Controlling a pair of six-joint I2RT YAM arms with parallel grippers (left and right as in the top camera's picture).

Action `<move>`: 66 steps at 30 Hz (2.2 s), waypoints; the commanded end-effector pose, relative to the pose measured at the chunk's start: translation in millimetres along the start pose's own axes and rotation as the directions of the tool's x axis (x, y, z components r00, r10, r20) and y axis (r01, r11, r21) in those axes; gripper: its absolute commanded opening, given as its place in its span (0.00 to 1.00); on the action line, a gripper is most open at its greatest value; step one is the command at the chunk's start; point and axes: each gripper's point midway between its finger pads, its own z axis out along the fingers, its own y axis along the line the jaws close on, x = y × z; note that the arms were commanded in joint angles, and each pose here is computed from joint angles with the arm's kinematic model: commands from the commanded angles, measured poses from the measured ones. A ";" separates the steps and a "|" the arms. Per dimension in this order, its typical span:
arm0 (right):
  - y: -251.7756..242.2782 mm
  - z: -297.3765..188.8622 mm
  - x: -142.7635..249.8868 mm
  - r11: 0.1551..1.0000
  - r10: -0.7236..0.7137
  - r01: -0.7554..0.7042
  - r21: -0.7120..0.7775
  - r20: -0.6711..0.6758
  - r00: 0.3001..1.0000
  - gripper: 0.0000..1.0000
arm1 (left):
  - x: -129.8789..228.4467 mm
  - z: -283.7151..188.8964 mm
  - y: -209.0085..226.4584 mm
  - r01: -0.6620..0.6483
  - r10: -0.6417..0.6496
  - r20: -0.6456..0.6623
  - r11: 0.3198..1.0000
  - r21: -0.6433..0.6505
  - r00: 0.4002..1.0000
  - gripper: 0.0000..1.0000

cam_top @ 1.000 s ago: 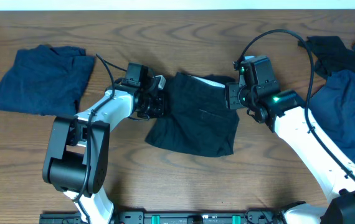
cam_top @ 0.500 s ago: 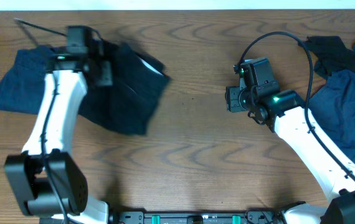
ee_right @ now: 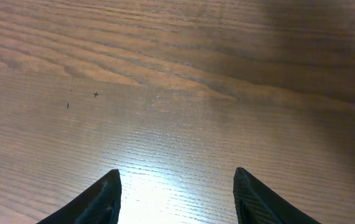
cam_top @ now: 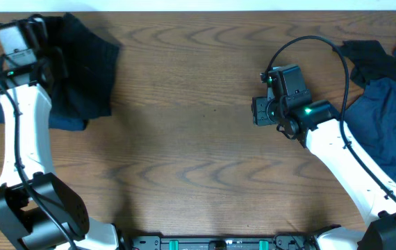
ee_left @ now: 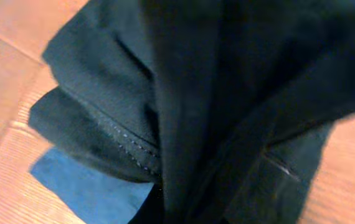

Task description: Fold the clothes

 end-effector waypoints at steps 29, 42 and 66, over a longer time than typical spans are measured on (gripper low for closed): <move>-3.0 -4.7 8.2 0.999 -0.035 0.035 0.015 -0.028 0.999 0.56 | 23.2 26.5 140.1 0.325 -0.323 0.042 0.925 -0.196 0.946 0.98; 3.9 -4.7 6.6 0.999 -0.035 0.034 -0.022 -0.023 0.999 0.99 | -6.8 0.3 -6.1 0.227 -0.231 -0.010 0.946 0.230 0.973 0.98; -107.8 -86.7 -52.0 0.958 0.164 -0.223 0.182 0.295 0.941 0.99 | 126.7 -157.6 -130.4 -0.034 0.205 -0.408 0.921 0.389 0.890 0.98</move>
